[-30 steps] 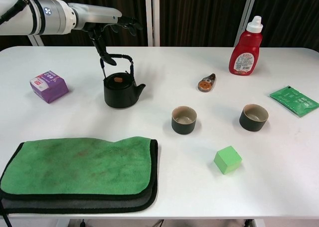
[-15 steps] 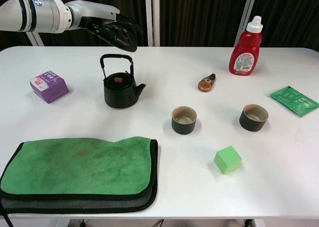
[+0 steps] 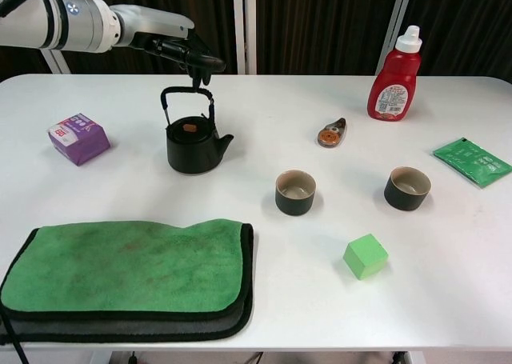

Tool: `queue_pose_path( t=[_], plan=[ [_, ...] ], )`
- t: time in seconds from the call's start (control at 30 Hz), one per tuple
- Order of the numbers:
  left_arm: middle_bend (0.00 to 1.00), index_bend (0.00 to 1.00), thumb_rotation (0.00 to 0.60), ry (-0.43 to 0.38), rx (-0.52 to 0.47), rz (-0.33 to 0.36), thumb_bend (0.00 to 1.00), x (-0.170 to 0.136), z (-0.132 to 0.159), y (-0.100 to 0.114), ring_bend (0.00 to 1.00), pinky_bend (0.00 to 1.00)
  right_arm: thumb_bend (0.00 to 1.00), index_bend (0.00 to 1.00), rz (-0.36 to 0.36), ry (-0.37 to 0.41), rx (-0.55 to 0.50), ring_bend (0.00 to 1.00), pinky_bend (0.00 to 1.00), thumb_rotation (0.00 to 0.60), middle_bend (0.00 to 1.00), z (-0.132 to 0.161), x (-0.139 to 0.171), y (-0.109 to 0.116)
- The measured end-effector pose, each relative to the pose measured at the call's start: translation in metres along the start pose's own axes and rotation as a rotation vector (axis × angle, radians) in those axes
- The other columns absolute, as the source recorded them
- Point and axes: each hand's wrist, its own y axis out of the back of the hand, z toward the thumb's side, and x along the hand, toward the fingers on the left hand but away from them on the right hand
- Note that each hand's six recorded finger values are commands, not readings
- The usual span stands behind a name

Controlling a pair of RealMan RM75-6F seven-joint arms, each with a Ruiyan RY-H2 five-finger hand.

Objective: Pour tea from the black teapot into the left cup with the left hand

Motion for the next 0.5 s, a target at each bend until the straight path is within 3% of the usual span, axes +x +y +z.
queue_pose_path(
  t=[0.5],
  plan=[
    [0.45, 0.44, 0.098, 0.077, 0.018, -0.052, 0.03, 0.009, 0.005, -0.011, 0.38, 0.22, 0.36, 0.00, 0.002, -0.022, -0.003, 0.00, 0.00, 0.600, 0.00, -0.008, 0.002, 0.000]
  ],
)
